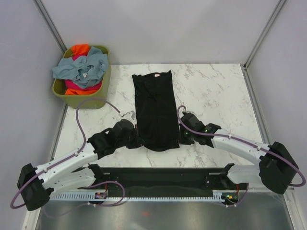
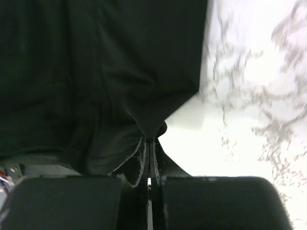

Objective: Fold and stack the t-shirts

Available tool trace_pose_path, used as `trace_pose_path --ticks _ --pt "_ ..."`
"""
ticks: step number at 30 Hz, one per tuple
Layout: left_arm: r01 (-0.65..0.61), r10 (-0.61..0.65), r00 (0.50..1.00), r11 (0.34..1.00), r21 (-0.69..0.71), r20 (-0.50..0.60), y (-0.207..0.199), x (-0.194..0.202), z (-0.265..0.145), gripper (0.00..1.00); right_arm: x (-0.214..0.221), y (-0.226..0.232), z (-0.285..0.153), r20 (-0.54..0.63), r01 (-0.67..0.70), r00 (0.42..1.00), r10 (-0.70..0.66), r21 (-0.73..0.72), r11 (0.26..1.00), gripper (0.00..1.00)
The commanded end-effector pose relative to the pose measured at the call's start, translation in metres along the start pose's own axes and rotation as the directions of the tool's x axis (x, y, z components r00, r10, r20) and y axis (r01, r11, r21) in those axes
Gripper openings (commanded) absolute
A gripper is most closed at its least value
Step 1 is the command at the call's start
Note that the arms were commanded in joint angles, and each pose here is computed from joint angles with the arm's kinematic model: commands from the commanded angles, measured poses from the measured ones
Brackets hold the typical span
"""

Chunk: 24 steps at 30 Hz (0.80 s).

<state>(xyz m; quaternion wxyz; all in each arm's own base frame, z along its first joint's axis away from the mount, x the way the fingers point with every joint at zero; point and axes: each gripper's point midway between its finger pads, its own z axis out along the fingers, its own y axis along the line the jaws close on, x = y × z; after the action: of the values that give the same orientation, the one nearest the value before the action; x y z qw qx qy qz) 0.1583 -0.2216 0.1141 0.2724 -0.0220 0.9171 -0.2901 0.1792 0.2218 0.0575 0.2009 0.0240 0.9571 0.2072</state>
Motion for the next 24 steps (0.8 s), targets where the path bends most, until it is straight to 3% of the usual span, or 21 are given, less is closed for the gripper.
trace_pose_path --ticks 1,12,24 --pt "-0.073 0.073 0.996 0.997 -0.010 0.053 -0.019 -0.030 -0.006 0.02 -0.041 0.012 -0.011 0.075 0.059 0.995 -0.062 0.042 0.997 0.00" --pt "-0.116 0.123 0.987 0.990 -0.074 0.106 -0.023 -0.106 0.014 0.02 -0.147 0.045 -0.023 0.186 0.124 0.973 -0.134 0.067 0.990 0.00" --pt "-0.105 0.112 0.990 0.991 -0.077 0.087 0.001 -0.195 0.056 0.02 -0.229 0.046 0.010 0.200 0.121 0.970 -0.136 0.086 0.989 0.00"
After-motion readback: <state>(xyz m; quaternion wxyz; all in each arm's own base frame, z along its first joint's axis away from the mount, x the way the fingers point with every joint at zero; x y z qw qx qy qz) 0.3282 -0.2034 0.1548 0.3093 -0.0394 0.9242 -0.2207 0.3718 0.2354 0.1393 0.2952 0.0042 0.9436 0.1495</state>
